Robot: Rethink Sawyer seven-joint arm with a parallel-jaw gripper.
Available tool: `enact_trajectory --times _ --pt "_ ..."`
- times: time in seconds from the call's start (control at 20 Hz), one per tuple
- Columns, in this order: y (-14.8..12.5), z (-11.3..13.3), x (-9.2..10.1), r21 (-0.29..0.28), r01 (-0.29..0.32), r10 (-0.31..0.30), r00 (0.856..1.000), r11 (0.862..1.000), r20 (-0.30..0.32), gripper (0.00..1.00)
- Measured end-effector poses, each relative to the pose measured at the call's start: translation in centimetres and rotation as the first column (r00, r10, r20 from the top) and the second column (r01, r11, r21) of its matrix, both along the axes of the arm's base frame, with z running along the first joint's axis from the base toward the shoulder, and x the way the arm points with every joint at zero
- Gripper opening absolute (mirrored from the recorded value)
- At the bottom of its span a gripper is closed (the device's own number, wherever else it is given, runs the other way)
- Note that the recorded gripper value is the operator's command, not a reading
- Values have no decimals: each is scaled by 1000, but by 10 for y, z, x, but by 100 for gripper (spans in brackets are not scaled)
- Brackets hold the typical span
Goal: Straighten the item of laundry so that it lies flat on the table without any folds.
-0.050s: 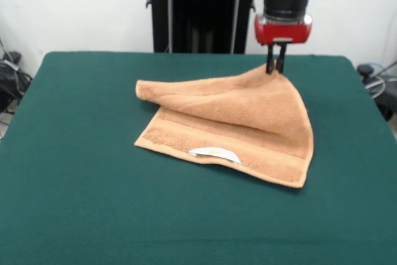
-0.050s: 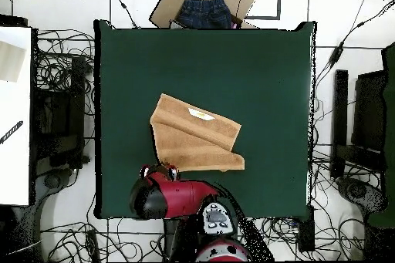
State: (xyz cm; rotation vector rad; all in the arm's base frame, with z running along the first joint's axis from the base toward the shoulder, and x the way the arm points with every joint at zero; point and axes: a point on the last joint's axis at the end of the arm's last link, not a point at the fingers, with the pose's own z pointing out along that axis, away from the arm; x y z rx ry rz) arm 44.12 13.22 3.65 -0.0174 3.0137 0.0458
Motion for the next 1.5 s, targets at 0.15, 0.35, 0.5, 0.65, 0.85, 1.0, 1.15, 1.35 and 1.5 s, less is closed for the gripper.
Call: enact_trajectory --times 0.15,0.35,0.5,0.65,0.85,1.0,1.15,1.35,1.5 --pt "-1 7 -5 -1 9 -9 1000 1000 -1 0" --pt "-1 9 -11 -1 17 -17 1000 1000 -10 0" --pt "-1 10 -11 -1 22 -22 1000 1000 -11 0" --pt "2 10 -11 -2 27 -27 1000 1000 -13 0" --pt "14 10 -14 -2 14 -14 1000 1000 -14 0" --pt "23 10 -17 -1 1 -1 1000 1000 -13 0" --pt "29 10 -19 -1 -3 3 1000 1000 -14 0" --pt "41 10 -24 -2 -2 2 1000 1000 -20 0" --pt "51 11 -31 -1 -2 2 1000 1000 -31 0"
